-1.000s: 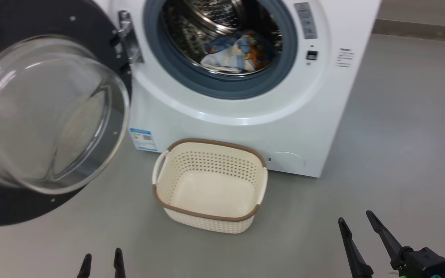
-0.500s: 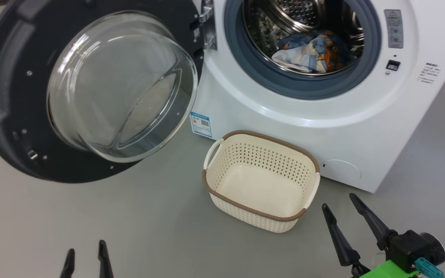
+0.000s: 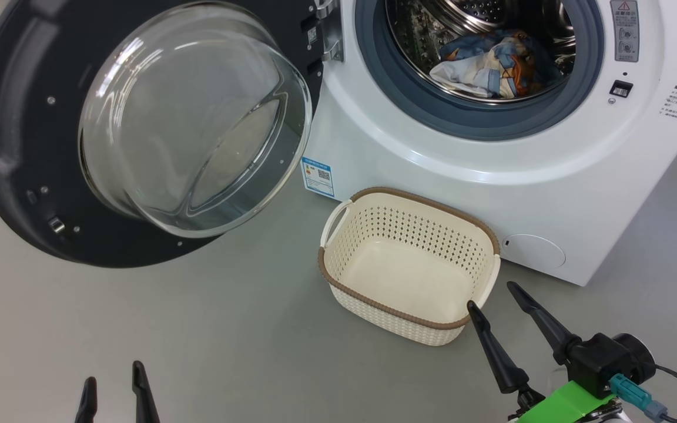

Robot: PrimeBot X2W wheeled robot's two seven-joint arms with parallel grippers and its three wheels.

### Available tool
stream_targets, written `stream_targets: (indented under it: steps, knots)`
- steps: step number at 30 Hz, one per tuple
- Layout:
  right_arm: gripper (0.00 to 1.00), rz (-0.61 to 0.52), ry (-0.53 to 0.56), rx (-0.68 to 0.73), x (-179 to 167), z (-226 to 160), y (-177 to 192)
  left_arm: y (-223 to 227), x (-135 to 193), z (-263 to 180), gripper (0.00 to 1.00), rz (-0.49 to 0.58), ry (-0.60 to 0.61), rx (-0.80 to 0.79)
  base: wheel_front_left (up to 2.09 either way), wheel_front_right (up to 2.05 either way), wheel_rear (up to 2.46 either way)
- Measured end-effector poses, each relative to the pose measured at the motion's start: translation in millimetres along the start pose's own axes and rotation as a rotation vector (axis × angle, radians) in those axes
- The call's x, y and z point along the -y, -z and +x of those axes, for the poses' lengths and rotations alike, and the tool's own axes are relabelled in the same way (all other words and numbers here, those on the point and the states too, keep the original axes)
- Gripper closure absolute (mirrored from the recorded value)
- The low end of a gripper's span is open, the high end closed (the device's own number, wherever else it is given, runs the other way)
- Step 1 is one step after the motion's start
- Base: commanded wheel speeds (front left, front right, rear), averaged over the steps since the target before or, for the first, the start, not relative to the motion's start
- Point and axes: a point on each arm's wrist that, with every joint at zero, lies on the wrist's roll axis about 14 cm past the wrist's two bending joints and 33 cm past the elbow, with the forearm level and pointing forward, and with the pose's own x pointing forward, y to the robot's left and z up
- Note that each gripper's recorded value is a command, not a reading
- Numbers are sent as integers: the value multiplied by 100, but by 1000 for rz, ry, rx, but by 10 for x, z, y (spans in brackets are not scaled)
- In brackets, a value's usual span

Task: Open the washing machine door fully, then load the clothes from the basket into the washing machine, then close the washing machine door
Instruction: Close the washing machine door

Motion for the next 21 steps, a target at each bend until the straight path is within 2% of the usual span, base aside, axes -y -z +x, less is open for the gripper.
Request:
stream_targets:
  steps: [4,6,17,21]
  knots:
    - [0,5,-2,-2,-11,-2,7,5,-36,2,0,-15,-16,-4,0,0,0]
    - [0,5,-2,-2,-13,-4,4,2,-112,8,100,-29,-40,-4,0,0,0]
    - [0,8,19,7,25,-17,-29,-16,-877,102,100,-123,-230,17,0,0,0]
    - [0,16,27,11,24,-15,-33,-150,-1258,260,100,-275,-340,94,0,0,0]
